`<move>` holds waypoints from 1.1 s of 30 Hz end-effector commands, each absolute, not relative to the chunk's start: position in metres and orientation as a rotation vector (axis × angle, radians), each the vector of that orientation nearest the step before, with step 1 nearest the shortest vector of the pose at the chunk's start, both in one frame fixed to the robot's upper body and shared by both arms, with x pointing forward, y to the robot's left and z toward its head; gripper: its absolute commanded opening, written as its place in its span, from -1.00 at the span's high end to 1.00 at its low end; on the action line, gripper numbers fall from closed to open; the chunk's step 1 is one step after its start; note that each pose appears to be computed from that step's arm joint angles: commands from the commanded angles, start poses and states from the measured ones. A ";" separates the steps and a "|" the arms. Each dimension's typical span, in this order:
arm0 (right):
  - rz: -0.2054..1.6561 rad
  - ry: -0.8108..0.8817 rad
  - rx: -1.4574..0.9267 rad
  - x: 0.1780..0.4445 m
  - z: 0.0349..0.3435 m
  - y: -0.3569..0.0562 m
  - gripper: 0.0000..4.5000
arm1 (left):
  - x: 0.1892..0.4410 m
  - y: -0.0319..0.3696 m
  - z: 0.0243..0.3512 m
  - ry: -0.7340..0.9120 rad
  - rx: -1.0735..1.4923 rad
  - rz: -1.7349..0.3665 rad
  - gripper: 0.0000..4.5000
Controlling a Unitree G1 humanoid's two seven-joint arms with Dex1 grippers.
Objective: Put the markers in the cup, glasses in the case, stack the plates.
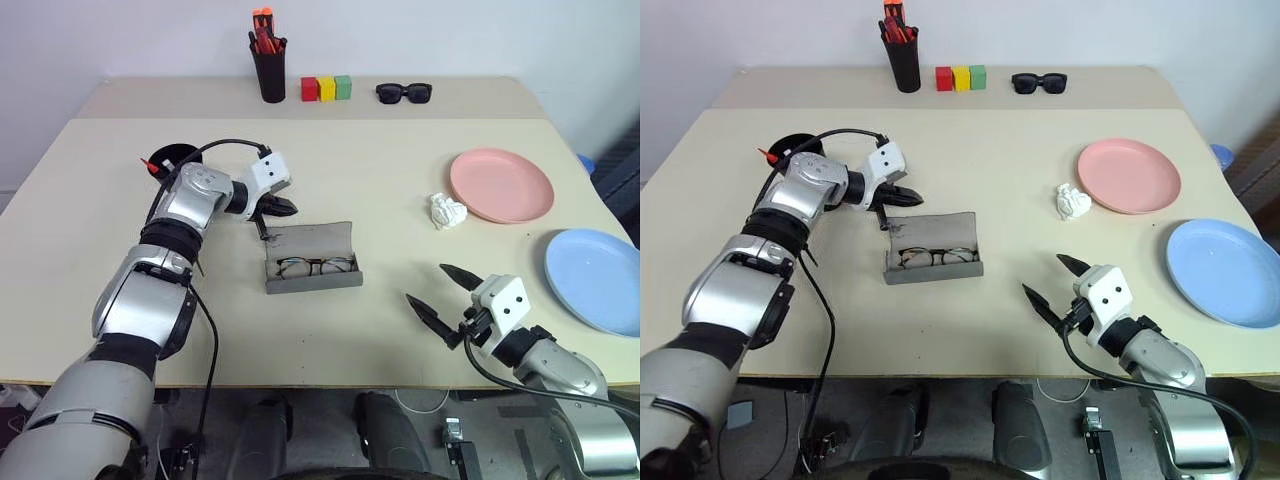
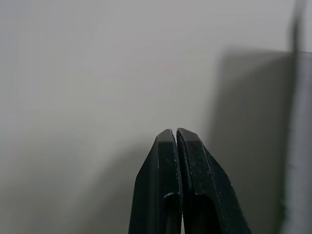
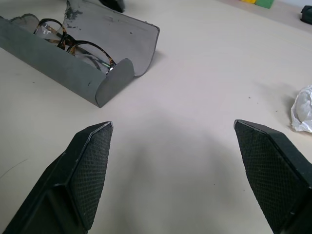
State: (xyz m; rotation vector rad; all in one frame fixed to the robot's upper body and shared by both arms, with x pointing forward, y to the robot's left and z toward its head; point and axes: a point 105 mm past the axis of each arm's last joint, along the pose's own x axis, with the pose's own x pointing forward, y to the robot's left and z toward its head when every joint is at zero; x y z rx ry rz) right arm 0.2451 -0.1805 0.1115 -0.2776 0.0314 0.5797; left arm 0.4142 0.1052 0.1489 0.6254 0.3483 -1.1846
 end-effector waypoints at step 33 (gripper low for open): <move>0.113 0.034 -0.297 0.271 0.134 -0.297 -0.82 | 0.299 0.052 0.211 -0.100 0.354 -1.468 0.98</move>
